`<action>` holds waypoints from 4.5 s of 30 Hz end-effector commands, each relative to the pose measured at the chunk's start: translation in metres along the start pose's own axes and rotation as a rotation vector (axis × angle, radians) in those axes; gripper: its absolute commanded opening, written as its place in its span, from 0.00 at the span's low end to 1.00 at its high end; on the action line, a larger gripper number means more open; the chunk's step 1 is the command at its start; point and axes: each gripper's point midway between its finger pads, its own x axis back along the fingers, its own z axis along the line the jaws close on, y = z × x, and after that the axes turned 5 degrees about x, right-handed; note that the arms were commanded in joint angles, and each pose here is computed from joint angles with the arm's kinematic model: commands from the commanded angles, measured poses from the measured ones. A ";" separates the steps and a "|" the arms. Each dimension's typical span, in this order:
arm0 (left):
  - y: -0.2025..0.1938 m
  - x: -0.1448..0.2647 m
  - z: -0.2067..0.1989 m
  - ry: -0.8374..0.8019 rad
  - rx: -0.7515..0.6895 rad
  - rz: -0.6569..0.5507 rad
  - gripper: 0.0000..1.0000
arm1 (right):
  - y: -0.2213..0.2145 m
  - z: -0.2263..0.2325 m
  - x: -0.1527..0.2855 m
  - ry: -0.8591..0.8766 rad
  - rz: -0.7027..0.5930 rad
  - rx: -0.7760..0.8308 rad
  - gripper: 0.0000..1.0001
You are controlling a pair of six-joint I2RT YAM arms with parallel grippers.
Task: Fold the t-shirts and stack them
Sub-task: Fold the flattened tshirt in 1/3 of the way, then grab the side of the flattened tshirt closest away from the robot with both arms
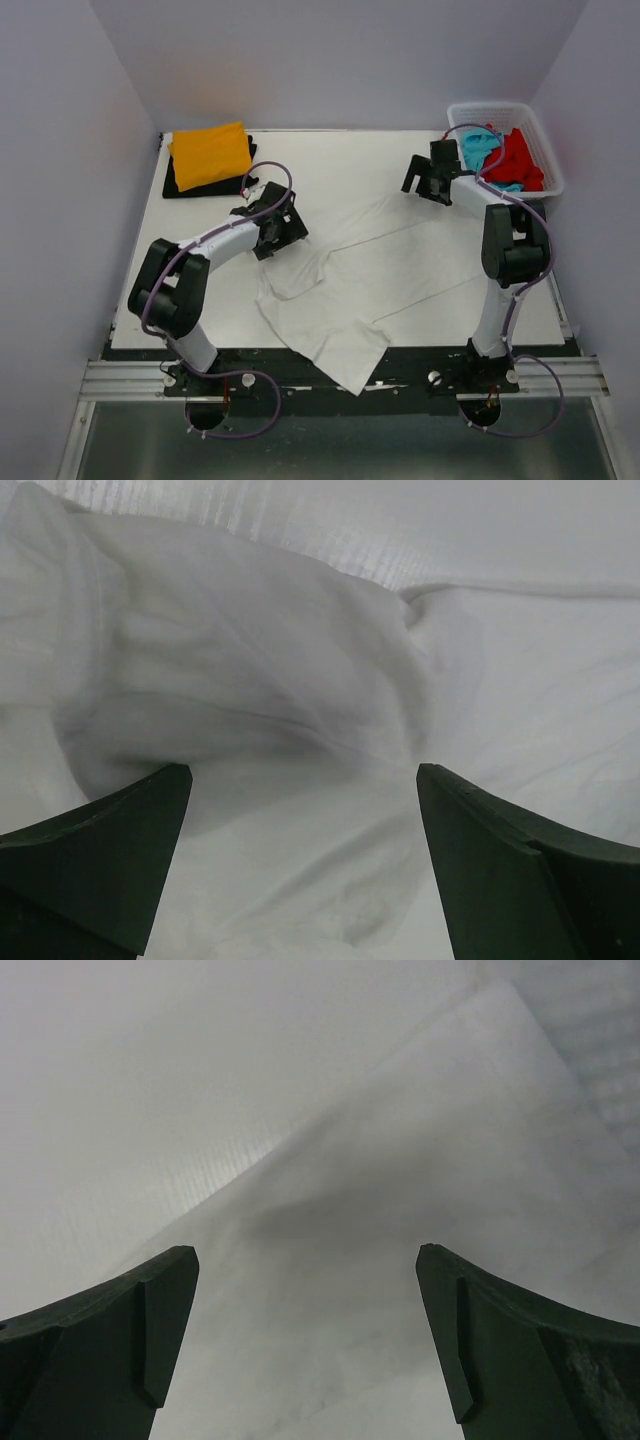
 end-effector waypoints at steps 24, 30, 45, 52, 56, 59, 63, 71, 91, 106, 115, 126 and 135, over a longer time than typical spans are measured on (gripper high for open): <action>0.015 0.060 0.012 0.041 -0.050 -0.065 0.99 | 0.000 0.011 0.004 0.010 -0.018 0.012 1.00; -0.065 0.075 -0.012 -0.090 -0.181 0.094 0.99 | -0.030 0.014 0.050 -0.015 -0.002 0.024 1.00; -0.107 0.004 0.022 0.072 -0.164 0.263 0.99 | -0.109 0.020 0.116 0.048 0.024 -0.102 1.00; -0.079 -0.021 0.023 0.079 -0.108 0.339 0.98 | -0.105 0.026 0.123 0.094 -0.003 -0.093 1.00; -0.052 -0.034 0.009 0.044 -0.074 0.366 0.99 | -0.107 0.033 0.123 0.136 0.009 -0.085 1.00; -0.027 -0.041 -0.001 0.055 -0.074 0.343 0.99 | -0.105 0.032 0.122 0.127 0.000 -0.090 1.00; 0.000 -0.054 -0.010 0.051 -0.042 0.336 0.99 | -0.101 0.033 0.120 0.131 -0.022 -0.080 1.00; 0.046 -0.075 -0.048 -0.010 -0.006 0.335 0.99 | -0.096 0.031 0.115 0.114 -0.041 -0.081 1.00; 0.057 0.078 -0.044 -0.092 -0.139 -0.027 0.98 | -0.084 -0.026 0.159 -0.143 -0.165 -0.264 1.00; -0.170 0.096 0.079 -0.027 -0.317 0.244 0.85 | -0.104 -0.060 0.182 -0.246 -0.205 -0.340 1.00; -0.187 0.085 0.072 -0.028 -0.353 0.270 0.65 | -0.108 -0.059 0.176 -0.247 -0.187 -0.325 1.00; -0.188 0.062 0.086 0.164 -0.403 0.252 0.25 | -0.114 -0.063 0.173 -0.264 -0.177 -0.324 1.00; -0.174 0.064 0.113 0.268 -0.375 0.189 0.00 | -0.126 -0.085 0.176 -0.384 -0.165 -0.339 1.00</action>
